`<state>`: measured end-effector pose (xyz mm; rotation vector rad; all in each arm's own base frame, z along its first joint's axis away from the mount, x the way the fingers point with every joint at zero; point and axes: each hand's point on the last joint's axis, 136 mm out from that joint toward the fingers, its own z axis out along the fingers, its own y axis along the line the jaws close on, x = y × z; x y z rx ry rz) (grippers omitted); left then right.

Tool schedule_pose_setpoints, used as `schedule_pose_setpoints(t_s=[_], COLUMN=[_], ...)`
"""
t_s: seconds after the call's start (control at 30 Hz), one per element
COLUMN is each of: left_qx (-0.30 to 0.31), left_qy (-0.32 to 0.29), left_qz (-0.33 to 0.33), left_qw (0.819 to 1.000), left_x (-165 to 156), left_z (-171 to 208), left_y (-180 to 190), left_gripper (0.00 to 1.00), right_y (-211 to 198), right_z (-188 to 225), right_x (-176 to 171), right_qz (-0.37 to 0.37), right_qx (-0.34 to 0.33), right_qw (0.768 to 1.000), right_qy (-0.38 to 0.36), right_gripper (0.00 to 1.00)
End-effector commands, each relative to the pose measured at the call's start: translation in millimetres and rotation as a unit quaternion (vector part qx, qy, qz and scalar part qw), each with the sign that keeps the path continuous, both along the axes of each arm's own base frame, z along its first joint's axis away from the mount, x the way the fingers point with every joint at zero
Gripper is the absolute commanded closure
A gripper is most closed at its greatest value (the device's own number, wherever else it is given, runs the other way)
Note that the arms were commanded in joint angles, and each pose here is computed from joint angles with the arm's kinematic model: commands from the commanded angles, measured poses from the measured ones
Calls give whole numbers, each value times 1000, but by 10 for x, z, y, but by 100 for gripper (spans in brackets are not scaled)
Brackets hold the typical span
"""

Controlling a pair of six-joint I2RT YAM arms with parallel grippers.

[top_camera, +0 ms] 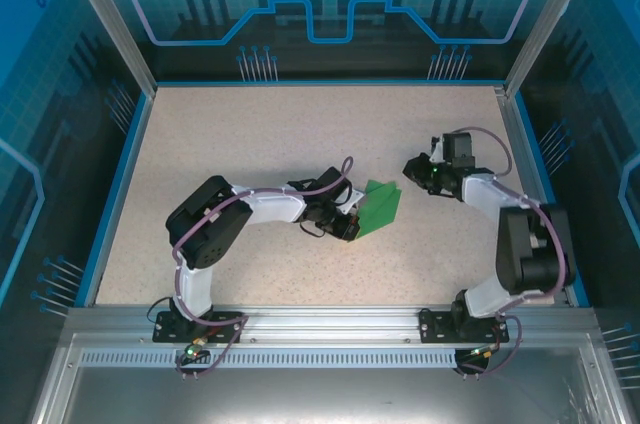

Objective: Fold a paper plane with a square sheet of paper (pick it up from the middle)
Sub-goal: Fourth fold the wing at the center of the table.

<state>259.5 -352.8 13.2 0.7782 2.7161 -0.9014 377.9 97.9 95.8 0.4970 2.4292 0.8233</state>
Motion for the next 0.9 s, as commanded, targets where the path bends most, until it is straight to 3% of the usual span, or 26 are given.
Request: schedule_pose_setpoints(t_s=[0.0,0.37,0.6,0.87], left_qx=[91,79,83,83], left_qy=[70,70,69,72], left_qz=[2,-1,0,-2], left_qw=[993,994,994,994], left_x=[-301,-310,-342,-371], left_z=[-496,-452,-457,-458], left_y=[363,331,379,384], left_gripper=[100,100,100,100], right_y=[352,1053,1005,653], right_z=[-74,-490,-718,-897], right_x=[-396,-711,-619,-485], right_qz=[44,91,90,56], right_qx=[18,32,-2,-25], right_qw=[999,994,993,993], right_qy=[28,59,79,97], right_gripper=[87,87,87,87])
